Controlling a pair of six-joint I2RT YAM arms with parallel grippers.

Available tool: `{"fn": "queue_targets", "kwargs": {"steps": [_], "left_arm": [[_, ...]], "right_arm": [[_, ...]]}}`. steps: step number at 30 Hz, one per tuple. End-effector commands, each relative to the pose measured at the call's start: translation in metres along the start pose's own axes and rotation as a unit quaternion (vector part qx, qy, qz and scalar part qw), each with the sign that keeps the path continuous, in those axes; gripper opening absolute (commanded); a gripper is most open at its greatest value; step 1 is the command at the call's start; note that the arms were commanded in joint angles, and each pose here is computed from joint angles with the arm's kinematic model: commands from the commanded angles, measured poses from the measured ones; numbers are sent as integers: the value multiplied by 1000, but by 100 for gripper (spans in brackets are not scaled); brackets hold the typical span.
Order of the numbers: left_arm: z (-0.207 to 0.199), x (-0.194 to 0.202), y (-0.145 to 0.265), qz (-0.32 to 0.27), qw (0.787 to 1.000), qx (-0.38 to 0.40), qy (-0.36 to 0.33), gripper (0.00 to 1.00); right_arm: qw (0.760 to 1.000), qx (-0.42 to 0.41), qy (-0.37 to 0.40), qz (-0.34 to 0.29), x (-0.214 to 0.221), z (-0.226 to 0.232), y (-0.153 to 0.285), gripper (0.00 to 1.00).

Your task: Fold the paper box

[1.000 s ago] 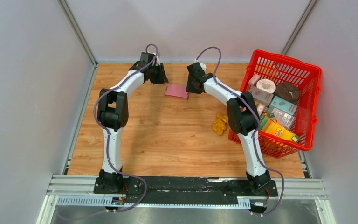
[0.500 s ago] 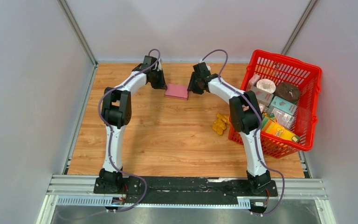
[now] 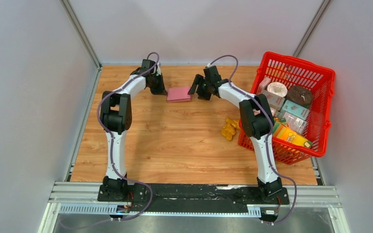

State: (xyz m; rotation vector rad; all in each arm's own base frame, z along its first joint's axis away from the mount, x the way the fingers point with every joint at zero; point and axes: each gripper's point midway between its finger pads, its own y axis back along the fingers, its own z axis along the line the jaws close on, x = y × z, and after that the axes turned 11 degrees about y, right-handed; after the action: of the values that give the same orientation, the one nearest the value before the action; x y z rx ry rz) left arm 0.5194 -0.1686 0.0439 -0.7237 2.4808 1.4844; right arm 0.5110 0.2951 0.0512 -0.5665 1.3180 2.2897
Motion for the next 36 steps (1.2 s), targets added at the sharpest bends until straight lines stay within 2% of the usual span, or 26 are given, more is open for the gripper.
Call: {"fn": "queue_targets", "kwargs": {"steps": [1,9,14,20,23,25,28,30,31,32,33,35,36], "left_arm": [[45,25,10,48,996,-69,12,8],[47,31,13,56,996,-73,9,8],[47,31,13,55,996,-73,9,8],[41,28,11,52,997,-58,10,8],[36,23,15,44,998,-53,9,8],[30,14,29,24,998,-50,6,10],[15,2,56,-13,999,-34,1,26],[5,2,74,-24,1000,-18,-1,35],[-9,-6,98,-49,999,-3,-6,39],[-7,0,105,-54,999,-3,-7,41],[-20,-6,132,-83,996,11,-14,42],[-22,2,146,-94,995,19,-11,43],[-32,0,167,-117,992,35,-15,43]], "right_arm": [[998,-64,4,-20,-20,28,8,68],[992,-129,-6,-11,-21,45,-3,71],[984,-177,-16,-14,-26,62,-6,68],[978,-203,11,-43,-38,92,5,45],[981,-183,31,-55,-42,99,7,31],[988,-135,50,-53,-40,91,7,24],[991,-82,81,-69,-49,81,19,16],[991,-46,100,-72,-50,70,28,14],[987,-11,125,-100,-64,63,42,14],[985,6,137,-108,-69,59,49,14],[981,18,150,-124,-79,60,64,14],[965,74,201,-150,-95,46,78,15],[957,97,223,-157,-100,41,84,15]]}}
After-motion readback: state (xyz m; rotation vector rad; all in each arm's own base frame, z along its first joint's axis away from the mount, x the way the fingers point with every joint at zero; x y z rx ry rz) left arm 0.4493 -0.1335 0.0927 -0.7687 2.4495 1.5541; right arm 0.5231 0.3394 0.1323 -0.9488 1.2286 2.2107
